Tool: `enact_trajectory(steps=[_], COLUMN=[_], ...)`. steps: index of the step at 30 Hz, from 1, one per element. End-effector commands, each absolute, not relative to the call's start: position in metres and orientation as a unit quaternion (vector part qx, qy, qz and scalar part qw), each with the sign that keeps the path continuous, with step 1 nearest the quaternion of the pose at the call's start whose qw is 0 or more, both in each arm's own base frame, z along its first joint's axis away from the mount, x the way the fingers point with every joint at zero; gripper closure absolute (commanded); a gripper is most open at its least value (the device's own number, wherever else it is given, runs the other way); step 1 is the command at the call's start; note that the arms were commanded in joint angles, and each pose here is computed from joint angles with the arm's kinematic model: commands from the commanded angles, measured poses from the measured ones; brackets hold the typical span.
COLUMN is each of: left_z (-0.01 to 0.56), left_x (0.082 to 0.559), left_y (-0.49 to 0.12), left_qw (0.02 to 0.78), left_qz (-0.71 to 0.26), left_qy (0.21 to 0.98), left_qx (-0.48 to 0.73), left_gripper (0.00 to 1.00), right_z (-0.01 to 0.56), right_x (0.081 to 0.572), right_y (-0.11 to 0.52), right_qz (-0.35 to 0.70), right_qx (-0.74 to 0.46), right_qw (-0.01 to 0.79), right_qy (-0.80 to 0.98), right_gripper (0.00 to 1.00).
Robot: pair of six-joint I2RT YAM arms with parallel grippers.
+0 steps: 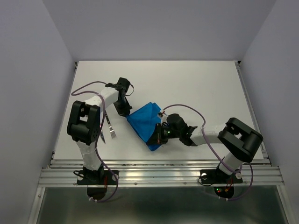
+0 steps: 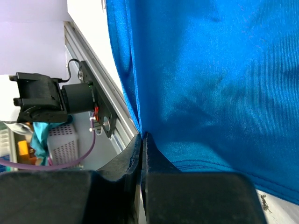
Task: Fold the napkin into a case and place the utensils inside
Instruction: Pick up the lower triangle-folded napkin from the center of the board, then fold the lower triangle-folded napkin at the center of the board.
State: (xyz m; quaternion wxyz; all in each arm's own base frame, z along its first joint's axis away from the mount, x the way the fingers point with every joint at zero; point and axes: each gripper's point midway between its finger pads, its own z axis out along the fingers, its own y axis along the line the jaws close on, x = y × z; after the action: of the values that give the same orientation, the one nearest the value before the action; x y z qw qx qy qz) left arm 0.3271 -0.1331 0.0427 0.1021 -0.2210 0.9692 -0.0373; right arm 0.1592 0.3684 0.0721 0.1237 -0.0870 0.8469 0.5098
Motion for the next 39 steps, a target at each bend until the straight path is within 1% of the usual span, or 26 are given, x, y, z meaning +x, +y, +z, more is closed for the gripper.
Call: enact_trajectory(steps=[1,9,10,12,16,17,18,20,23,25,28,29,36,37,39], left_z=[0.049,0.04,0.036,0.036,0.035,0.034,0.034,0.033,0.032,0.031,0.029,0.028,0.026,0.025,0.024], left_x=[0.341,0.34,0.336,0.337,0.336,0.335,0.335,0.334,0.333,0.332,0.332,0.33,0.329,0.328,0.327], left_y=[-0.124,-0.12,-0.116,-0.117,-0.12,-0.12,-0.121,-0.121,-0.122,-0.123,-0.123,-0.123,-0.125,-0.125,-0.125], left_qw=[0.123,0.088,0.077,0.077,0.073,0.071,0.071,0.068,0.064,0.061,0.059,0.056,0.05,0.048,0.046], left_qz=[-0.005,0.04,0.054,0.056,0.05,0.051,0.05,0.051,0.054,0.052,0.053,0.053,0.05,0.048,0.048], left_qy=[0.965,0.965,0.965,0.965,0.966,0.966,0.966,0.966,0.966,0.967,0.966,0.967,0.967,0.967,0.967], left_qx=[-0.231,-0.244,-0.244,-0.243,-0.243,-0.245,-0.244,-0.243,-0.243,-0.243,-0.245,-0.245,-0.244,-0.244,-0.246], left_gripper=[1.0,1.0,1.0,1.0,1.0,1.0,1.0,1.0,1.0,1.0,1.0,1.0,1.0,1.0,1.0], right_z=[0.074,0.063,0.061,0.059,0.053,0.05,0.046,0.041,0.041,0.042,0.057,0.054,0.095,0.102,0.103], right_x=[0.142,0.148,0.149,0.152,0.16,0.163,0.166,0.177,0.185,0.187,0.194,0.194,0.201,0.208,0.21], right_y=[0.366,0.365,0.365,0.362,0.358,0.356,0.353,0.344,0.335,0.332,0.333,0.33,0.343,0.345,0.347], right_qz=[0.538,0.534,0.532,0.529,0.51,0.499,0.483,0.441,0.406,0.394,0.395,0.387,0.368,0.36,0.347], right_qx=[-0.089,-0.064,-0.061,-0.053,-0.039,-0.045,-0.044,-0.032,-0.041,-0.052,-0.071,-0.074,-0.146,-0.147,-0.164], right_qw=[0.074,0.057,0.057,0.058,0.081,0.094,0.101,0.124,0.15,0.16,0.186,0.187,0.251,0.264,0.27], right_qy=[0.835,0.841,0.842,0.845,0.855,0.861,0.869,0.888,0.901,0.904,0.897,0.9,0.883,0.883,0.883], right_gripper=[0.99,0.98,0.96,0.93,0.82,0.77,0.74,0.63,0.54,0.52,0.45,0.44,0.34,0.33,0.3])
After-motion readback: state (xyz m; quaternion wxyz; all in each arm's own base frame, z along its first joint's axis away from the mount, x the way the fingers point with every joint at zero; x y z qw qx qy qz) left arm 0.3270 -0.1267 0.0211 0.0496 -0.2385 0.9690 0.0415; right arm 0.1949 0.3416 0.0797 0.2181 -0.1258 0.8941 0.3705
